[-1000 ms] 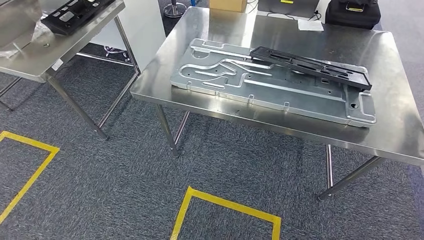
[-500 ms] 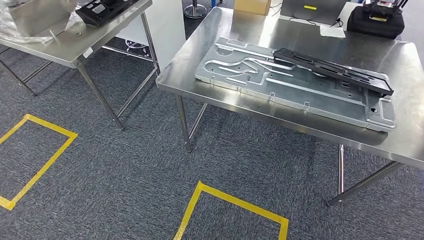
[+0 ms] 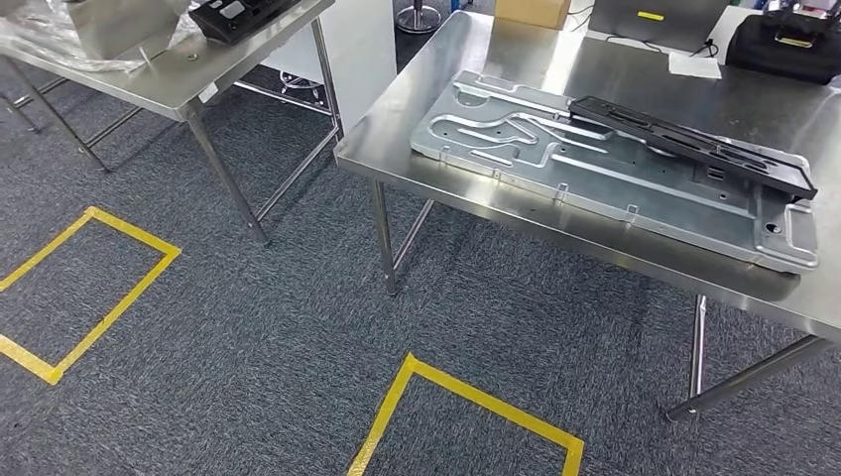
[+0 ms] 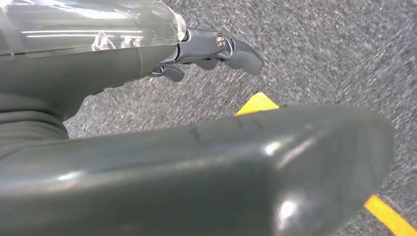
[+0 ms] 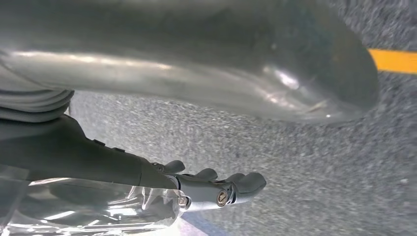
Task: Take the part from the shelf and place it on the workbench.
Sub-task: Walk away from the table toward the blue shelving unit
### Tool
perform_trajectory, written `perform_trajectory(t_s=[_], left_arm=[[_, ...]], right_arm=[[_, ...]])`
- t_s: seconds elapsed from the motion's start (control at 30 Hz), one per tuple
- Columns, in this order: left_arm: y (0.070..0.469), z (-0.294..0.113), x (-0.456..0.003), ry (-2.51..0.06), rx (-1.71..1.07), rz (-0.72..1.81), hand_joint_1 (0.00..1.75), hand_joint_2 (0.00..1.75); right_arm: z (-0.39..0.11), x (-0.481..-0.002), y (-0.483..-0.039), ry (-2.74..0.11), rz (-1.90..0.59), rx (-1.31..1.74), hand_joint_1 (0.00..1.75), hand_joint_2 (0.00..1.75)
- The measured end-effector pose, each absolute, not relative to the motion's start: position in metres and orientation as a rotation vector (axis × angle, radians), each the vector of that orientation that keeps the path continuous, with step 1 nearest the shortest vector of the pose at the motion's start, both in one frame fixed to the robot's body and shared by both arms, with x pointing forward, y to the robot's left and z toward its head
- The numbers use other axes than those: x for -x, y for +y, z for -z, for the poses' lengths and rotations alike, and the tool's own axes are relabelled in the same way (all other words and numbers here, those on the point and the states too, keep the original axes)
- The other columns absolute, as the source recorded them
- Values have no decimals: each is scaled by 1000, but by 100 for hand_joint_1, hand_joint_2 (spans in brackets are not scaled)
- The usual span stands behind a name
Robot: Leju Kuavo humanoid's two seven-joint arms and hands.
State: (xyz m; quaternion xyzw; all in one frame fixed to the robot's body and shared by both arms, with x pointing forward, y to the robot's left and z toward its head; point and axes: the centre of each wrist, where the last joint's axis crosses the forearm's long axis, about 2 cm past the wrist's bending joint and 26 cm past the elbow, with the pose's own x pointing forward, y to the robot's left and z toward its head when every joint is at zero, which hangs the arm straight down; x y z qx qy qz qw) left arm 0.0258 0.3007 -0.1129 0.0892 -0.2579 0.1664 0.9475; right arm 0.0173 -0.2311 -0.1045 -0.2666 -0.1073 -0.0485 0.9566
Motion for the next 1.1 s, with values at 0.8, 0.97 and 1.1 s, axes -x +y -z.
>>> perform_trajectory(t_s=[0.8, 0.97, 1.1], left_arm=[[308, 113, -25, -516, -186, -309, 0, 0], [309, 113, -24, -513, -190, -311, 0, 0], [309, 113, -26, -516, -190, -311, 0, 0]], right_arm=[[105, -17, -232, -217, 70, 501, 0, 0], [106, -17, -232, -218, 64, 495, 0, 0], [105, -18, -231, -221, 62, 490, 0, 44]])
